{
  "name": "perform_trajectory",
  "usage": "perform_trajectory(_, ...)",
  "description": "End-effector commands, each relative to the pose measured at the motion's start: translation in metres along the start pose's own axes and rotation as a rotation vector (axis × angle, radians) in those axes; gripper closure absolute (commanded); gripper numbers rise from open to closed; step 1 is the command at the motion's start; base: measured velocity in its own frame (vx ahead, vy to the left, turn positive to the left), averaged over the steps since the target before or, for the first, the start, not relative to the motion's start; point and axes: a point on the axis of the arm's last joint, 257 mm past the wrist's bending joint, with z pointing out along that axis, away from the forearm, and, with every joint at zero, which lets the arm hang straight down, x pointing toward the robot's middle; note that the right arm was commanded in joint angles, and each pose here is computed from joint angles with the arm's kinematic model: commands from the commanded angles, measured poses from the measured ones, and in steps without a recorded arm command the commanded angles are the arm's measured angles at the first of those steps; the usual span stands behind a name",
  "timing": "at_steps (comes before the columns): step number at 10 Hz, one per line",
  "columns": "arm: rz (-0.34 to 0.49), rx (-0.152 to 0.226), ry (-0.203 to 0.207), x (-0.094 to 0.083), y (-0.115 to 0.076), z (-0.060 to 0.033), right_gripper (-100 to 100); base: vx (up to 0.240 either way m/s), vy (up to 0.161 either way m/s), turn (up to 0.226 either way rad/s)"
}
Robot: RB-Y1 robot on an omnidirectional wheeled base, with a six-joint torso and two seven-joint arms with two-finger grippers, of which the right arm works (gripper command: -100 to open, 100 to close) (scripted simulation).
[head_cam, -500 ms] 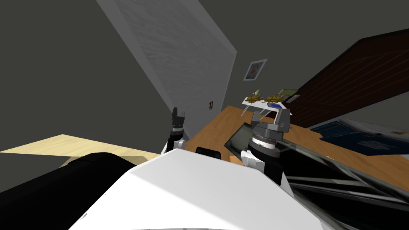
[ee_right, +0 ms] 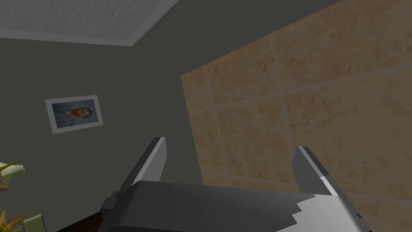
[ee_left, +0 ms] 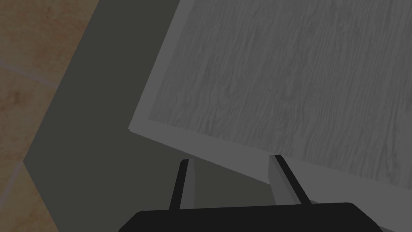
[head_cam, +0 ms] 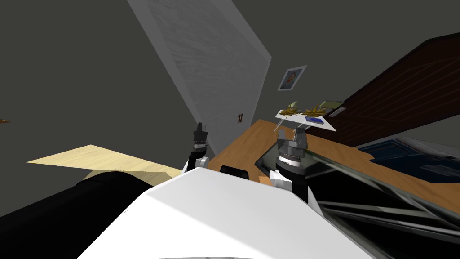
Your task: Push the door open
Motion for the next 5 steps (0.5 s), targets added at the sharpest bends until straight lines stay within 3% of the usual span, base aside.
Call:
perform_trajectory(1, -0.020, 0.022, 0.013, 0.005, -0.011, -0.0059, -100, -0.047, 0.097, 0.064)
perform_trajectory(5, -0.067, 0.079, 0.044, 0.013, -0.041, -0.0227, -100, -0.023, 0.084, 0.066)
